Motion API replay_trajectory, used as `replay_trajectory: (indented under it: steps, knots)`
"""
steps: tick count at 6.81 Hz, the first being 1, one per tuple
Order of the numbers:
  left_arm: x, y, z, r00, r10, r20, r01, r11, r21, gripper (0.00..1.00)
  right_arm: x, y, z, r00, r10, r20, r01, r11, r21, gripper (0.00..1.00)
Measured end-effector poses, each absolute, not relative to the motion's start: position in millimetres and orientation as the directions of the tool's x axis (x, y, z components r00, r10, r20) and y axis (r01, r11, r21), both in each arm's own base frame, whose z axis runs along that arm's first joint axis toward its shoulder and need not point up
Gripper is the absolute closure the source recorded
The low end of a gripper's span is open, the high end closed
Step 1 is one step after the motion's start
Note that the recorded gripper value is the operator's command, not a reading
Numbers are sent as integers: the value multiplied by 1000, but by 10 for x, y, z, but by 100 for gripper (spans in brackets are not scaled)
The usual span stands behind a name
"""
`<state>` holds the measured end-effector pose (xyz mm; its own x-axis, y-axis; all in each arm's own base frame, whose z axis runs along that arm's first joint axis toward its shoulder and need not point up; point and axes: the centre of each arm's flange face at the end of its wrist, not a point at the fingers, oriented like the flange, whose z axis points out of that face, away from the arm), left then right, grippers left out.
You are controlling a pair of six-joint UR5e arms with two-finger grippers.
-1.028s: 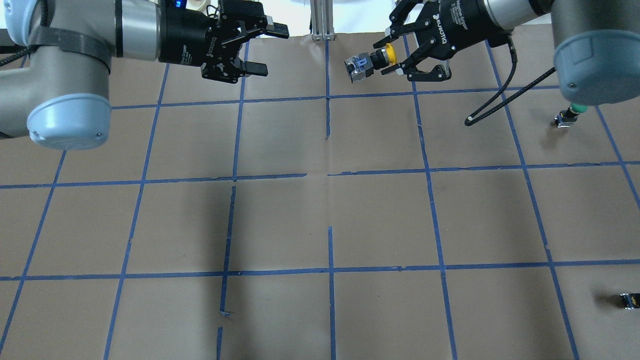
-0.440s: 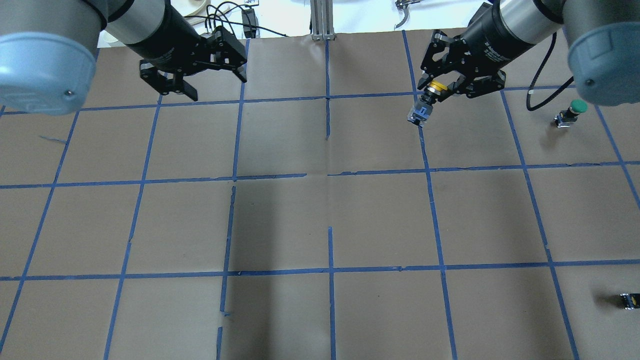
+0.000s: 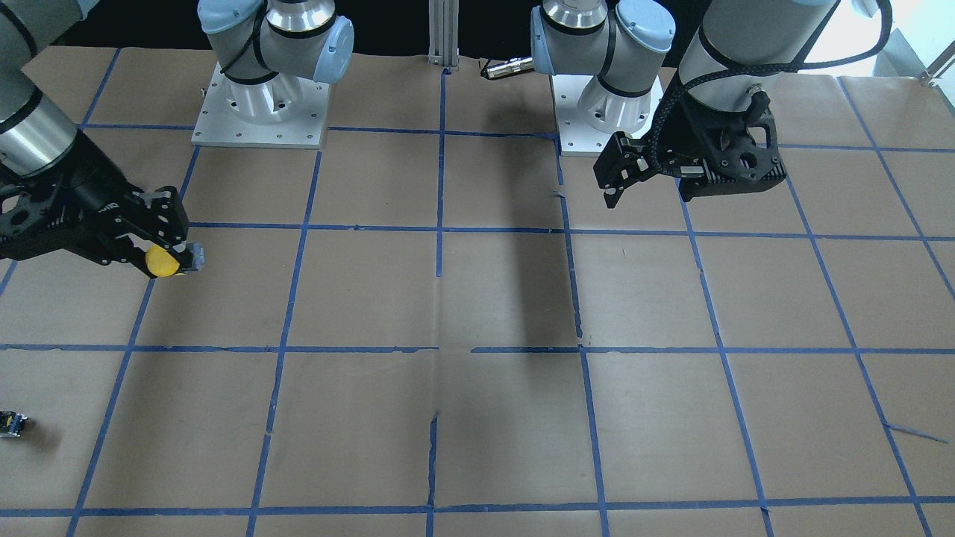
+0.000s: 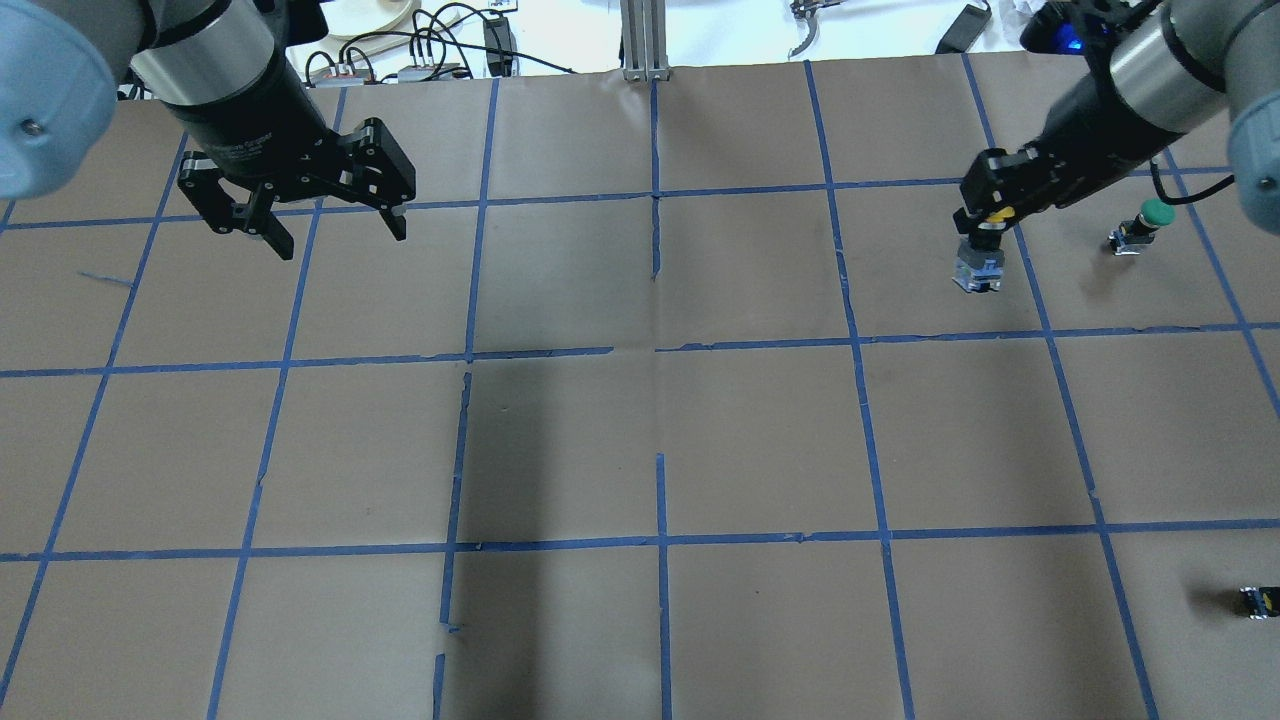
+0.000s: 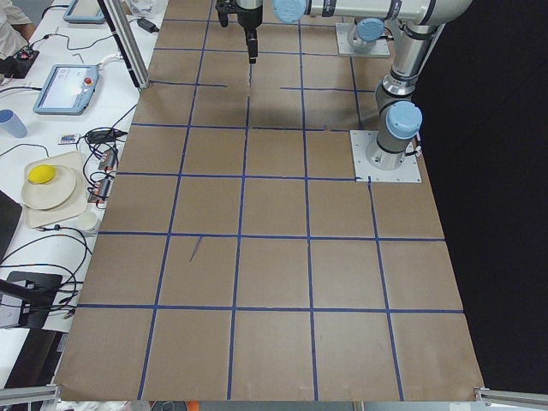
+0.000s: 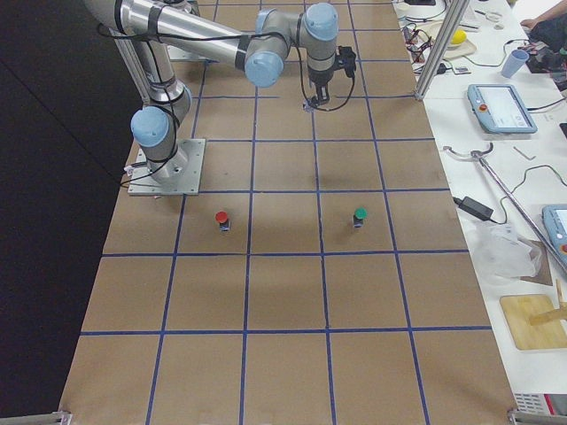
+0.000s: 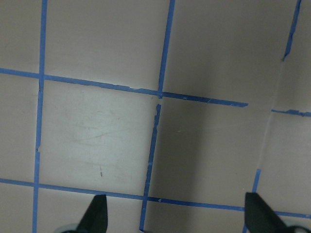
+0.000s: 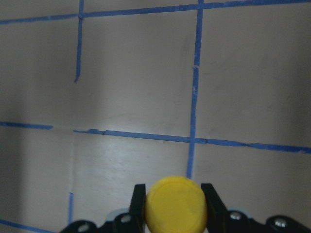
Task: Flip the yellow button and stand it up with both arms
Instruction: 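Move the button away with the right gripper while the left gripper withdraws, then lower the button upright onto the table with the right gripper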
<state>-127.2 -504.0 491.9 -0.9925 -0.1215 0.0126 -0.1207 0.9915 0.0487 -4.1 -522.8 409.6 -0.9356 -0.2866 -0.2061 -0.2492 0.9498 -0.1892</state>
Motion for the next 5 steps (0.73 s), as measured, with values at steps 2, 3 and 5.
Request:
replay_trajectory:
  steps: [2, 3, 5]
  knots:
    - [-1215, -4879, 4970, -995, -101, 9, -100, 994, 44, 1, -764, -5011, 3903, -842, -529, -104, -490, 831, -263, 93]
    - [-1198, -4745, 4926, -994, -106, 11, -105, 993, 45, 1, -1167, -4883, 3794, -786, -616, -54, -577, 763, -292, 93]
    - [-1159, -4504, 4805, -994, -109, 11, -108, 993, 38, 0, -1684, -4670, 3604, -663, -748, 30, -707, 613, -352, 93]
